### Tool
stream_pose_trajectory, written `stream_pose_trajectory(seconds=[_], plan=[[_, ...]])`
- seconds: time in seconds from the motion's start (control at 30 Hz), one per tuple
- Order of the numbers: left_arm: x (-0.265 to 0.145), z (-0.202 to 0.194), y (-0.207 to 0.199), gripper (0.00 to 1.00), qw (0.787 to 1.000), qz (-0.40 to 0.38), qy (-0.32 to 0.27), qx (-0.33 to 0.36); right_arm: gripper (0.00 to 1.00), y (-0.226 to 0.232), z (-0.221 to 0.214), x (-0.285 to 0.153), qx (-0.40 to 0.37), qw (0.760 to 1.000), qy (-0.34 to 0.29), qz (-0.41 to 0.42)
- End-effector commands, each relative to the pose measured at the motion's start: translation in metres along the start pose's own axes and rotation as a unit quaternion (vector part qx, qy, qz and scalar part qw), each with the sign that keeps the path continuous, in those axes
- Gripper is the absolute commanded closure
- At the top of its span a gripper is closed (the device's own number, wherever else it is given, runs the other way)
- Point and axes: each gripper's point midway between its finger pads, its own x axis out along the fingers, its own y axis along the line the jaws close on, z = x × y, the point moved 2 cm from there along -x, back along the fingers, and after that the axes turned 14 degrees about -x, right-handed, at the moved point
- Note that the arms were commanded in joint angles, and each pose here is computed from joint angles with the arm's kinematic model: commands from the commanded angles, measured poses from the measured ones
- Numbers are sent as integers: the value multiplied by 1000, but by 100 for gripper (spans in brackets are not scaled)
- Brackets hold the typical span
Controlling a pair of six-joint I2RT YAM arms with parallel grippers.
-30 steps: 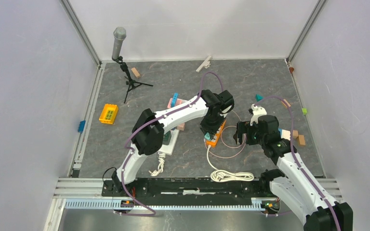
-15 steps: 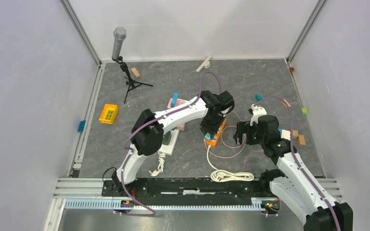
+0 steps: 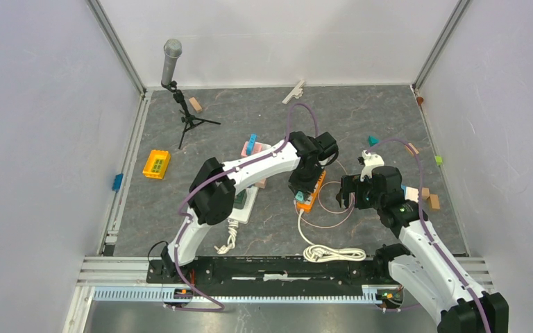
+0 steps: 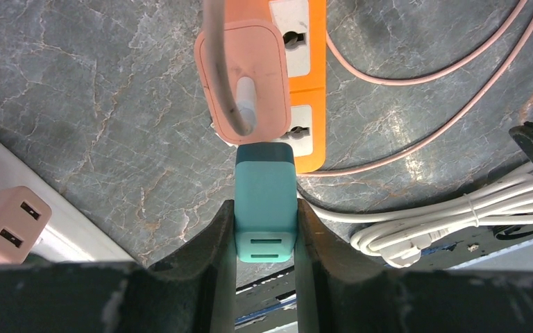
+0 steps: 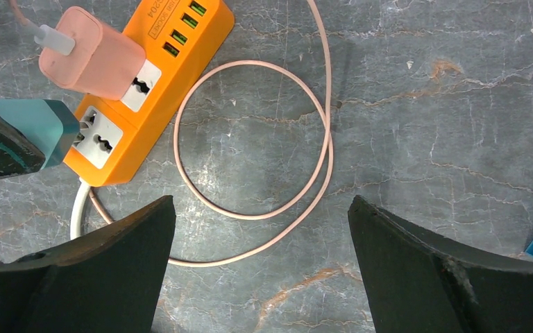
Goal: Insert the plug
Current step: Insert the plug into the socket.
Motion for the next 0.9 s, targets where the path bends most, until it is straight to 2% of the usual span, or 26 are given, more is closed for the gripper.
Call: stream_pose_trajectory(seconds=[0.0,0.13,0.4,0.63,0.87], plan=[[32,2,47,98,992,124,-5,-12,2,-1,9,-2,-5,1000,-21,0],[27,0,50,98,990,140,2,-1,2,0,8,-1,-4,1000,-21,2],[51,-11,51,98,988,152,22,9,2,2,7,0,-1,1000,-19,6],[64,-8,48,98,992,124,-5,-1,2,5,5,2,3,1000,-17,16],[56,-4,52,98,996,81,-33,-10,2,15,10,6,23,998,-27,47]])
